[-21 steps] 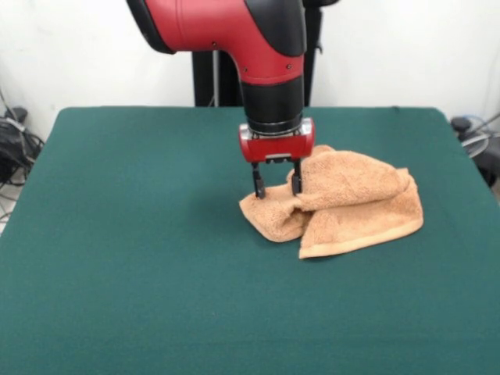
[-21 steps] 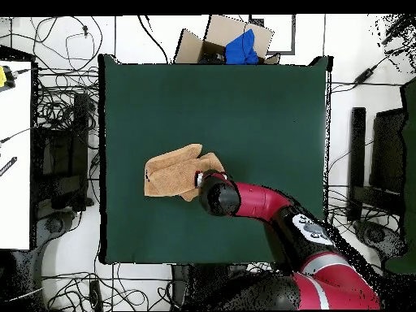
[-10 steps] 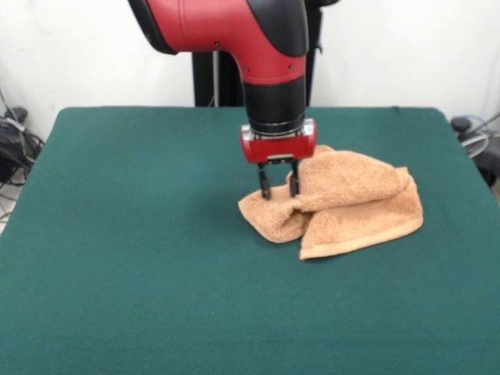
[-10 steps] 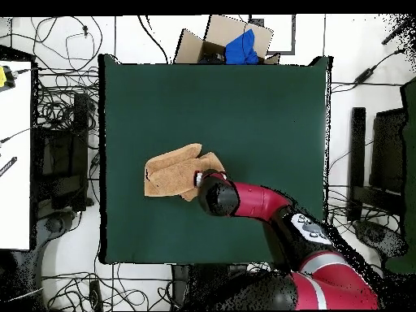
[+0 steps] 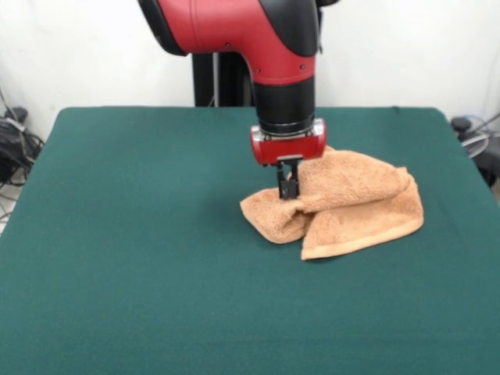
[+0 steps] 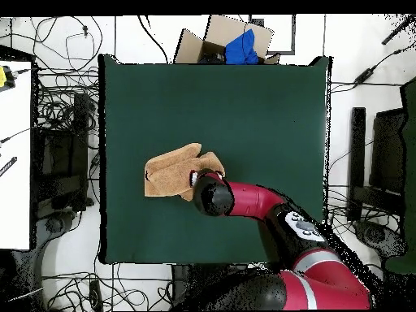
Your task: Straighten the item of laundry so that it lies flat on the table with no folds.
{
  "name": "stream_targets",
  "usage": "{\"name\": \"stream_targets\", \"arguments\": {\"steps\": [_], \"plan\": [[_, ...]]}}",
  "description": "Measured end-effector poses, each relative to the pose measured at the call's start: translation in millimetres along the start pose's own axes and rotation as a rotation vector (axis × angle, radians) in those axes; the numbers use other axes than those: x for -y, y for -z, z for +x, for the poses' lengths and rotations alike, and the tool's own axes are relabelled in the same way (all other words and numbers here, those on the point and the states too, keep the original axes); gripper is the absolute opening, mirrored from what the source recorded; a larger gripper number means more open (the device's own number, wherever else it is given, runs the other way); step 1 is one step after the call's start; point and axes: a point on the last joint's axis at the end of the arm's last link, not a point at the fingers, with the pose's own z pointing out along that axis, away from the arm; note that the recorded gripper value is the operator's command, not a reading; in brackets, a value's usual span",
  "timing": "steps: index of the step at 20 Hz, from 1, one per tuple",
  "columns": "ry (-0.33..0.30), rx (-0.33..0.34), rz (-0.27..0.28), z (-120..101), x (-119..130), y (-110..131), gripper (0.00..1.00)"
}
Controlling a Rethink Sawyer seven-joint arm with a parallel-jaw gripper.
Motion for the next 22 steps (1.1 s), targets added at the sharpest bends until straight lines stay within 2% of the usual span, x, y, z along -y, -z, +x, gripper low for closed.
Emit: {"name": "stream_targets", "arguments": {"steps": [17, 22], "plan": [[-0.003, 0.003, 0.001, 0, 2, 0, 0.0], [-0.017, 0.01, 0.008, -4, 12, 6, 0.0]]}}
